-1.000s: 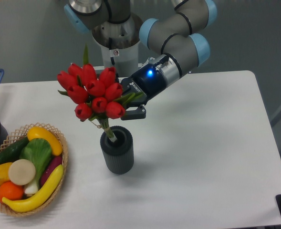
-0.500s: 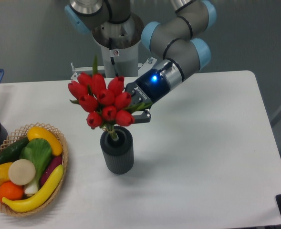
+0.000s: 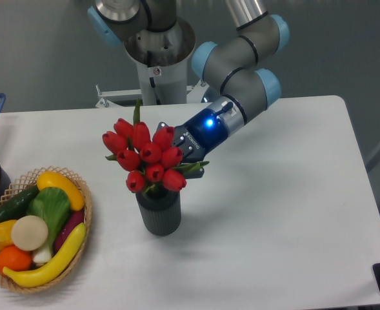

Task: Insert the flowers into the vase
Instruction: 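Push the tulip bunch down into the vase while holding the stems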

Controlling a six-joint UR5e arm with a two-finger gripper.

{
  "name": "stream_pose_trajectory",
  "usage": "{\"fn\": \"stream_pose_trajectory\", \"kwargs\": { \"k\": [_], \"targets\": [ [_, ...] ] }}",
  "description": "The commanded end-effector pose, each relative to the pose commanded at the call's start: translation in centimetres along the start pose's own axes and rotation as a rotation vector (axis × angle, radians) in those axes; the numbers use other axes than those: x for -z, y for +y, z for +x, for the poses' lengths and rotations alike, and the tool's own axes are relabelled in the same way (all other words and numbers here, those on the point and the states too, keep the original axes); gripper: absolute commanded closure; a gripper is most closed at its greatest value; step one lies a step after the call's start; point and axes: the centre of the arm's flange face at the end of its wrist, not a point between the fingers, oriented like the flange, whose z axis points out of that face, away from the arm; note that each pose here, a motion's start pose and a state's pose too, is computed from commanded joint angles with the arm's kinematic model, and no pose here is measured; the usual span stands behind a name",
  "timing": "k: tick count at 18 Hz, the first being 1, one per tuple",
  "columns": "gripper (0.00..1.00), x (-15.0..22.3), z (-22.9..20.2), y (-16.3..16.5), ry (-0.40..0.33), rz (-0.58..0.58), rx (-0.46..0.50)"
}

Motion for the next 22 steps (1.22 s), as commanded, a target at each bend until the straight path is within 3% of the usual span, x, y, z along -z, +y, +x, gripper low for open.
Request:
{"fn": "stream_pose_trajectory", "kwargs": {
  "k": [12, 22],
  "targets": [
    [0.74, 2.2, -0.9, 1.4, -0.043, 0.006, -0.009],
    [0.73, 1.7, -0.9, 2.7, -0.039, -0.036, 0.004]
  ]
}}
